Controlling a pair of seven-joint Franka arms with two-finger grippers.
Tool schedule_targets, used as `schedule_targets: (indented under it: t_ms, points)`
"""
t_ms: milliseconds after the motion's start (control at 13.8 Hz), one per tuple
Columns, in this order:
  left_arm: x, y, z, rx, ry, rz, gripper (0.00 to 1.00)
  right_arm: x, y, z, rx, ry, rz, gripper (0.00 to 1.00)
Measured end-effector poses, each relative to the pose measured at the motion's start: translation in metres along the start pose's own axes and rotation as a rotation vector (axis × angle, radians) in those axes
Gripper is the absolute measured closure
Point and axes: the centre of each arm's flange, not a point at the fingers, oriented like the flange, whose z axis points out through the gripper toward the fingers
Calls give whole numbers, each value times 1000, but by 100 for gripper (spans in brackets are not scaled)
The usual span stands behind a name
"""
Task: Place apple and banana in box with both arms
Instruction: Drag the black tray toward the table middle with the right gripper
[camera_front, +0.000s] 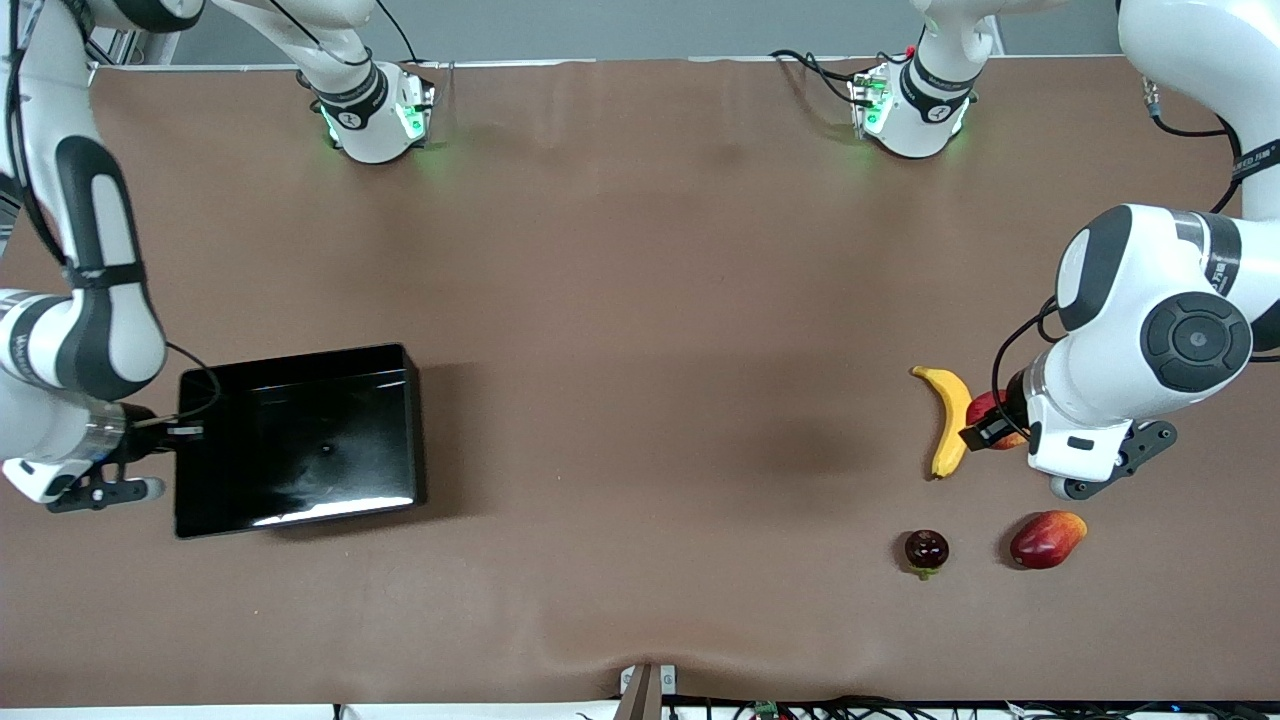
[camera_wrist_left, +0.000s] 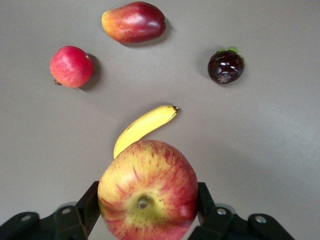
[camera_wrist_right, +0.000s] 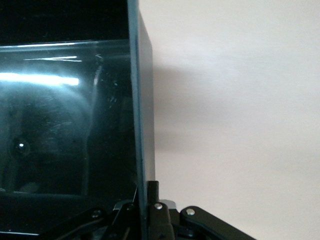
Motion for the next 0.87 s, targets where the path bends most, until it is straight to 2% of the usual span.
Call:
schedule_targets:
  t_ms: [72, 362, 651, 796, 868]
  points:
    - [0, 0, 2, 2, -3, 1, 21, 3, -23, -7, 3, -7, 8, 97]
    - [0, 1, 5, 5, -7, 4, 21, 11, -109, -18, 90, -18, 80, 97]
    - [1, -1, 5, 8, -4, 22, 21, 14, -232, -13, 80, -36, 163, 97]
    - [3, -2, 5, 9, -4, 23, 21, 5, -328, -5, 68, -9, 194, 97]
    - [3, -3, 6, 9, -4, 23, 21, 0, -357, -3, 67, 1, 204, 97]
